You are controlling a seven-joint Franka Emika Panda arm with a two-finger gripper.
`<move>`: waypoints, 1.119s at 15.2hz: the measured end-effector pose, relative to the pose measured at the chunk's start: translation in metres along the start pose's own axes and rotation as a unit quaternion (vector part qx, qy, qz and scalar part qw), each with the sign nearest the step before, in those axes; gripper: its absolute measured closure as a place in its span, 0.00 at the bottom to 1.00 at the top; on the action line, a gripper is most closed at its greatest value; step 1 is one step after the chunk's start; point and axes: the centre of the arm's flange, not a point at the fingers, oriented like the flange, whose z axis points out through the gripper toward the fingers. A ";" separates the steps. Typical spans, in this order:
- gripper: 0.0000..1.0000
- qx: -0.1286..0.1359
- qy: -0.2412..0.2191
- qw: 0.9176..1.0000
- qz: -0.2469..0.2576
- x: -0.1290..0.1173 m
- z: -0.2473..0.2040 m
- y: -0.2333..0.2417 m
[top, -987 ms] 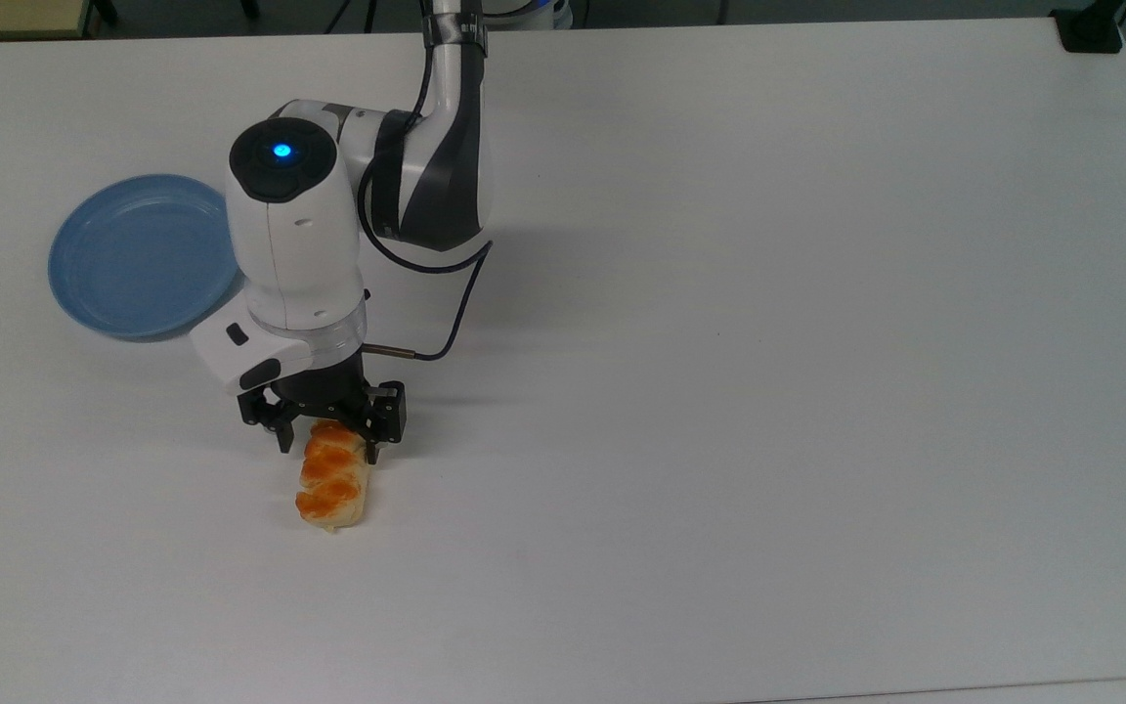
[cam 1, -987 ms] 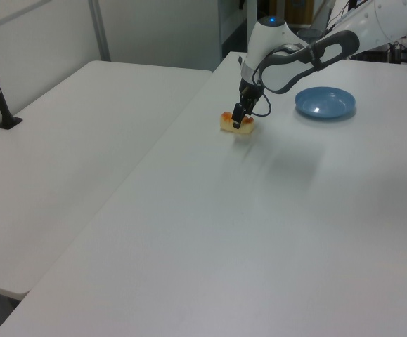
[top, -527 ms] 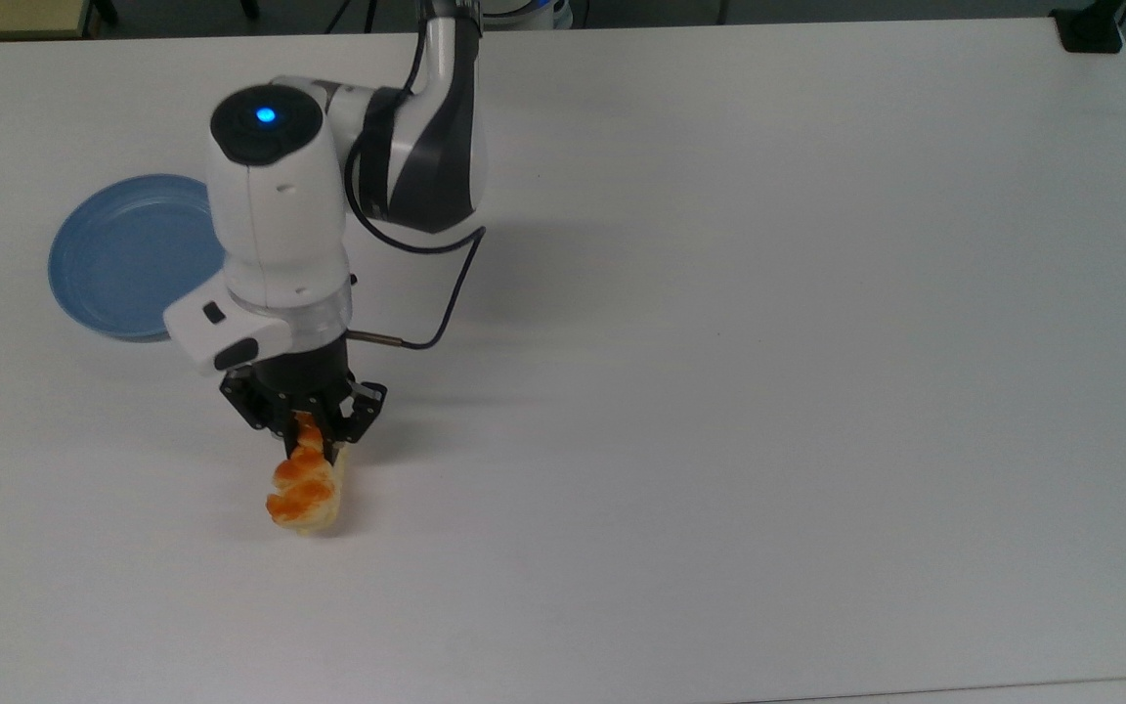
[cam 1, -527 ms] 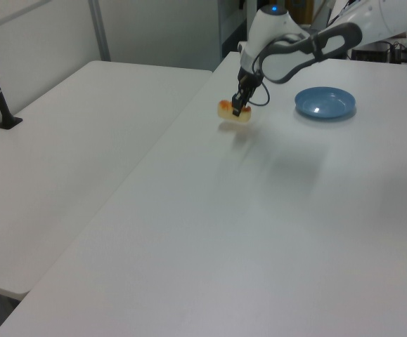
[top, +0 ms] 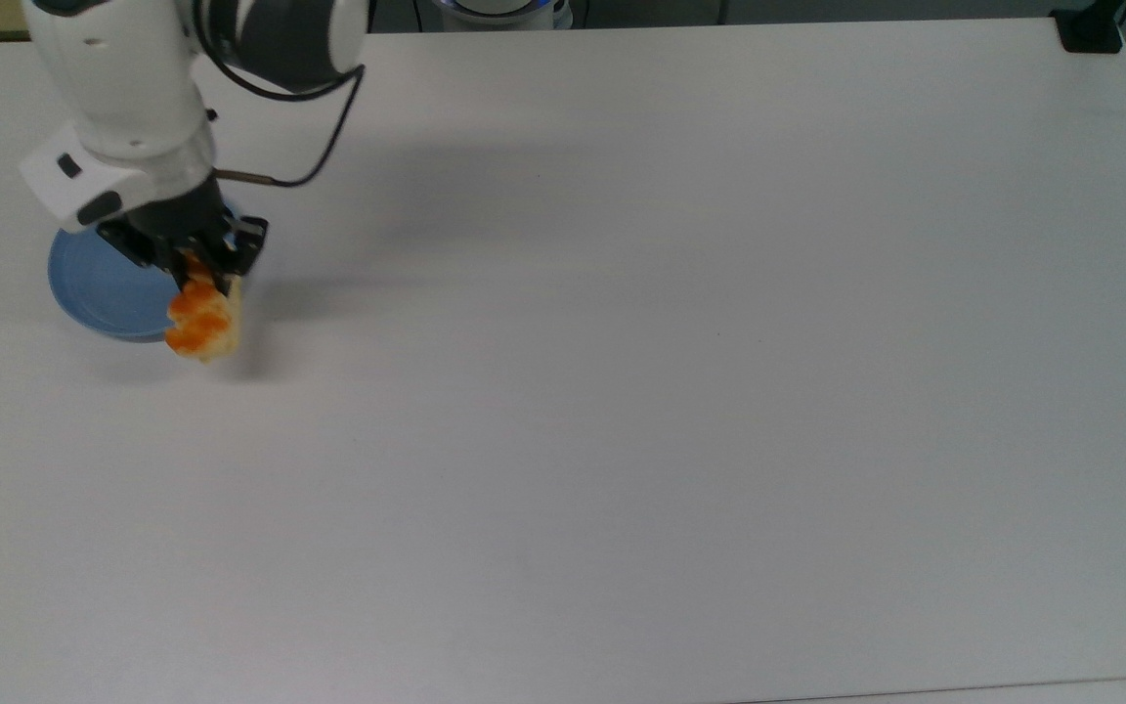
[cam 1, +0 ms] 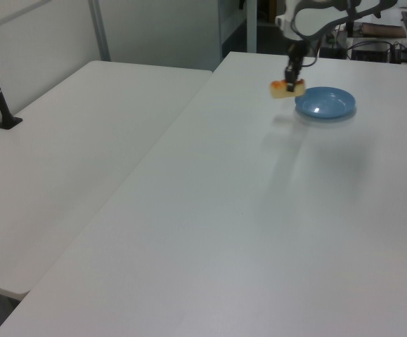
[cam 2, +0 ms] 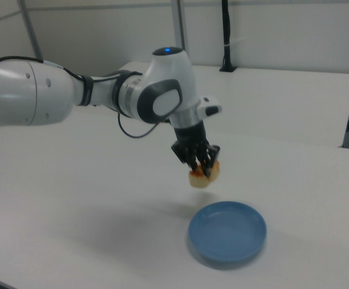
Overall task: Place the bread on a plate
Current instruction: 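Carry the held bread over the blue plate and lower it, then open the gripper to release the bread onto the plate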
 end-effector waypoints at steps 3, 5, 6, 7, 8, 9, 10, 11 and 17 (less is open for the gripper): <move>0.66 -0.003 -0.029 1.000 -0.003 -0.032 0.019 0.040; 0.65 0.000 -0.045 0.999 -0.007 -0.048 0.033 0.056; 0.64 0.003 -0.054 0.998 -0.009 -0.055 0.042 0.059; 0.63 0.008 -0.065 0.998 -0.009 -0.060 0.053 0.060; 0.61 0.010 -0.073 0.997 -0.010 -0.063 0.062 0.059; 0.61 0.011 -0.079 0.997 -0.011 -0.064 0.069 0.057; 0.56 0.012 -0.083 0.996 -0.011 -0.064 0.073 0.057; 0.46 0.012 -0.085 0.996 -0.011 -0.065 0.076 0.056; 0.00 0.007 -0.080 0.997 -0.002 -0.068 0.069 0.068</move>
